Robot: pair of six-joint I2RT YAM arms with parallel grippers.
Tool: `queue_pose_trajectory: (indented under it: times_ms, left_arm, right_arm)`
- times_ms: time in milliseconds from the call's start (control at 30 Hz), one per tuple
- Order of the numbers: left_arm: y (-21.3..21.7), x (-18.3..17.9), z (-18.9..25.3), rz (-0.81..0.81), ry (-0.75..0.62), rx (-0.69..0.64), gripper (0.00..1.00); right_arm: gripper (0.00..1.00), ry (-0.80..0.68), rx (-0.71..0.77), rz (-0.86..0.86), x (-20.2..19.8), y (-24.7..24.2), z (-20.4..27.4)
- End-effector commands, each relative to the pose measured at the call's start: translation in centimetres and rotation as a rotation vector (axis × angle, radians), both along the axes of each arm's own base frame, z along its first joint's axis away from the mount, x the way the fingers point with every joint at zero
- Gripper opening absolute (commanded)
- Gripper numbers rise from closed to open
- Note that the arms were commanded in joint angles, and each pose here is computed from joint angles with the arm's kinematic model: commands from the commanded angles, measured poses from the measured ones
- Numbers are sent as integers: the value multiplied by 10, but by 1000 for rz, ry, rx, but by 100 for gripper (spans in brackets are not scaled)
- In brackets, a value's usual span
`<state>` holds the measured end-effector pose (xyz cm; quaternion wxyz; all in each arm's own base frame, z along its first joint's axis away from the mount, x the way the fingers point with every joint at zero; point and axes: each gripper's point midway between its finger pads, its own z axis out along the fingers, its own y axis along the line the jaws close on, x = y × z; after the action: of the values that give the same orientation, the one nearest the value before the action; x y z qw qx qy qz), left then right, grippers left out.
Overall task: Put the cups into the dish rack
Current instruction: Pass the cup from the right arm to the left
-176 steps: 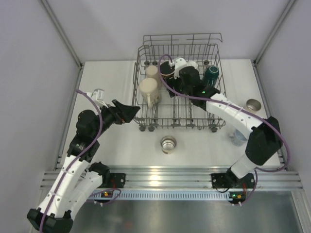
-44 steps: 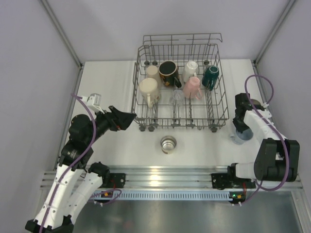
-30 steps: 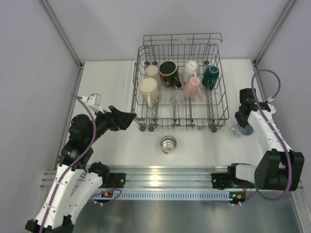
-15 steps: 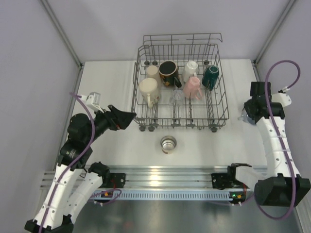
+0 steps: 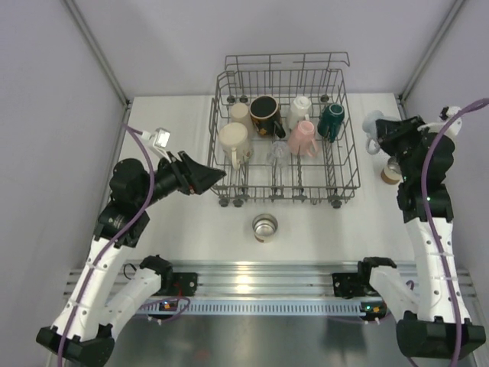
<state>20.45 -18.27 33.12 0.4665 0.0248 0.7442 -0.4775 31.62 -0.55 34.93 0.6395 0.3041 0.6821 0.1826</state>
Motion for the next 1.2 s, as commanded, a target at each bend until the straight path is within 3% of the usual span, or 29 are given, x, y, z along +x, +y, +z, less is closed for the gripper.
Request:
queue_pose_trajectory:
  times_ms: [0,133,267,533,1167]
  left_arm:
    - [-21,-12,47,-159,-119,-108,90]
    - [-27,-11,67,-204,-195,-173,90]
    - [-32,-1,77,-212,-217,-206,88]
    - [-49,12,85,-286,-219,-259,86]
    - [-105,35,78,-382,-225,-245,82]
  right_arm:
    - [0,-418,-47,424,-2,71,96]
    - [0,-558,56,627,-8,112,113]
    - [0,-723,111,828,-42,179,136]
    - [0,-989,285,1044,-89,235,157]
    - [0,-1001,379,1112,-83,268,137]
